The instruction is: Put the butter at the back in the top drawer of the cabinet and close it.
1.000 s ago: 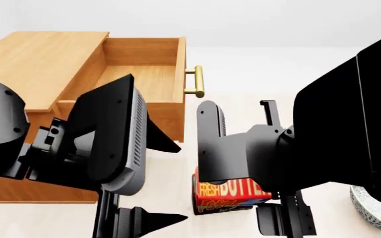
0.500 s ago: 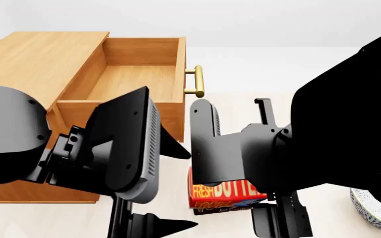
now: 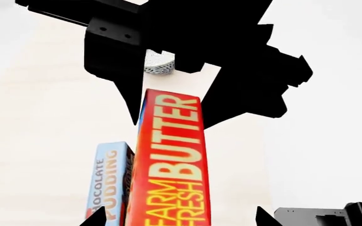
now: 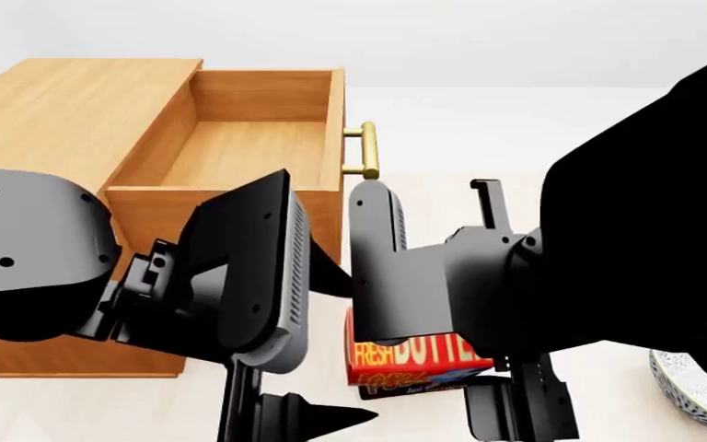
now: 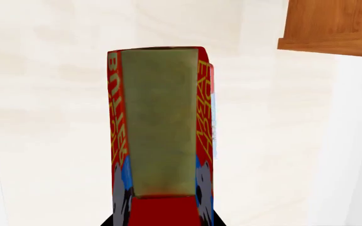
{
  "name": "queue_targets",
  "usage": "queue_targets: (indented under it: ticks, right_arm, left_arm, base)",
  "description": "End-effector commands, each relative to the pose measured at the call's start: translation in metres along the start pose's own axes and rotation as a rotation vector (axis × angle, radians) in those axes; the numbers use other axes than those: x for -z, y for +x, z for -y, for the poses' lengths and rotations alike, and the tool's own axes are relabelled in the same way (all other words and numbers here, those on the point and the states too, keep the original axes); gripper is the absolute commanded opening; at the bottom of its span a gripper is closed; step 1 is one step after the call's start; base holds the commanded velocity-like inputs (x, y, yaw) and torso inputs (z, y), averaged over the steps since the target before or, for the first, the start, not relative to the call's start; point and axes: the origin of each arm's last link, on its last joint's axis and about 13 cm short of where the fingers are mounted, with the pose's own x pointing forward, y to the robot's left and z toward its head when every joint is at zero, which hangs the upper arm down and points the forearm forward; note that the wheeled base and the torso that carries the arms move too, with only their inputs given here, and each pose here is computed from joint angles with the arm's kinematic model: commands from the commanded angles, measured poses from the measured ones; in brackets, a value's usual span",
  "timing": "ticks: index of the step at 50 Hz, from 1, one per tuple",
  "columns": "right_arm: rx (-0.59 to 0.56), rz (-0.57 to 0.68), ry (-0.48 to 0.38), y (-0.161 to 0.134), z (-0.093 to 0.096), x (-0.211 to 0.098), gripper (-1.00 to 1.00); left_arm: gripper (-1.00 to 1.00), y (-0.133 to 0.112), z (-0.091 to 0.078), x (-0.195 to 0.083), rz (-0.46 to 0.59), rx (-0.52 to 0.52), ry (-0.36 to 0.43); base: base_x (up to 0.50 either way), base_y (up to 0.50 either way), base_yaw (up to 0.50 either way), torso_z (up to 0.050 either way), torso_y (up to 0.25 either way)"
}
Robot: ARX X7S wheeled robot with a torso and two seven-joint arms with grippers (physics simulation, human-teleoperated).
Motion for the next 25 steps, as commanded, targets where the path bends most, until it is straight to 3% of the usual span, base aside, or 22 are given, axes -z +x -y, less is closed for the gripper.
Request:
queue_targets:
  ticks: [1, 25]
  right_arm:
    - [0.069, 0.012, -0.001, -0.0067, 0.0031, -0.0008, -1.0]
    - [0.072, 0.013, -0.005, -0.0088, 0.0022, -0.0009, -1.0]
  left_arm:
    - [1.0, 0.0049, -0.0019, 0.0044, -0.003, 0.004, -0.006]
    - [1.0, 0.0117, -0.006, 0.0094, 0.022, -0.015, -0.007]
  base:
    - [0.0, 0.0, 0.0, 0.0, 0.0]
    - [0.0, 0.0, 0.0, 0.0, 0.001]
